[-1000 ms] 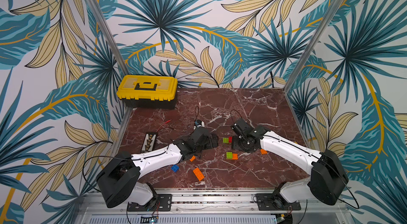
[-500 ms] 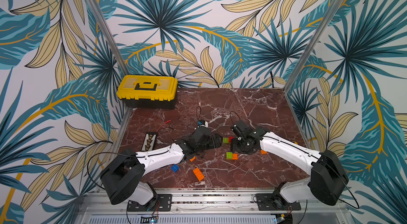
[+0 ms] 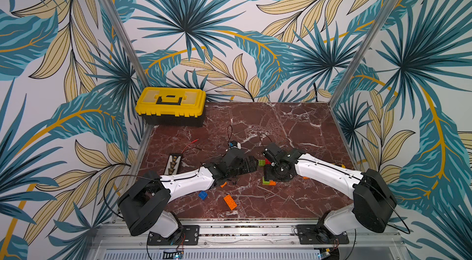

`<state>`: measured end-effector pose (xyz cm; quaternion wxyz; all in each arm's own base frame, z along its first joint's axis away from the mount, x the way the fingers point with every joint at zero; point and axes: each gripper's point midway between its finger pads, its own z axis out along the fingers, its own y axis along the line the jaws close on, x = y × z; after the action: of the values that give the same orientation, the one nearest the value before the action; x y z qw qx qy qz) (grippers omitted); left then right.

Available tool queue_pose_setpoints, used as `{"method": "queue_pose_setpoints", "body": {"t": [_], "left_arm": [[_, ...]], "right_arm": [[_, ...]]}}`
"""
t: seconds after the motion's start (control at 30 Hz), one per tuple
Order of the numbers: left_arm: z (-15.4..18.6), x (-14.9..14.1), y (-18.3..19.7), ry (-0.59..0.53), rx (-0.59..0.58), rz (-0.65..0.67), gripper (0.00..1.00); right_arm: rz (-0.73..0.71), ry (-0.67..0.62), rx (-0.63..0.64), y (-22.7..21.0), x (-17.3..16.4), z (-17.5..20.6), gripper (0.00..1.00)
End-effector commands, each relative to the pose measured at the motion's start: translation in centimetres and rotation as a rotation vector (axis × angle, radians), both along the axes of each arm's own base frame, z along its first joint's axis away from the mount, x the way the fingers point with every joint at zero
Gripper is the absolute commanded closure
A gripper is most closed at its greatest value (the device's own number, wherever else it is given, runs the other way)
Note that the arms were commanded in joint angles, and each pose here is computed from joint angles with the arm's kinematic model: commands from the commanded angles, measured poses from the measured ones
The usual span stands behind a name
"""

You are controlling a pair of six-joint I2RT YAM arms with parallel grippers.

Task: Assemble the number 5 with lego
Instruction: Assemble the lego brick with the lego brick.

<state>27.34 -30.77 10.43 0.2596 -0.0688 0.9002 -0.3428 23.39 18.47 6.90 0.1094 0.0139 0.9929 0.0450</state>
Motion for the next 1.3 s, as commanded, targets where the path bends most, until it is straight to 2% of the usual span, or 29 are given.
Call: {"method": "queue_pose_setpoints", "body": {"t": [0.0,0.3,1.27], "left_arm": [[-0.1,-0.4,0.8,0.007,-0.008,0.024,0.0],[-0.3,-0.6,0.8,0.015,-0.004,0.018,0.0],[-1.1,-0.9,0.1,0.045,-0.02,-0.012,0.0]], "right_arm": [[0.014,-0.001,-0.038,-0.1,-0.1,0.0,0.44],[0.019,0.008,-0.075,0.0,-0.2,-0.4,0.44],[-0.009,0.035,-0.075,0.6,-0.3,-3.0,0.44]]}}
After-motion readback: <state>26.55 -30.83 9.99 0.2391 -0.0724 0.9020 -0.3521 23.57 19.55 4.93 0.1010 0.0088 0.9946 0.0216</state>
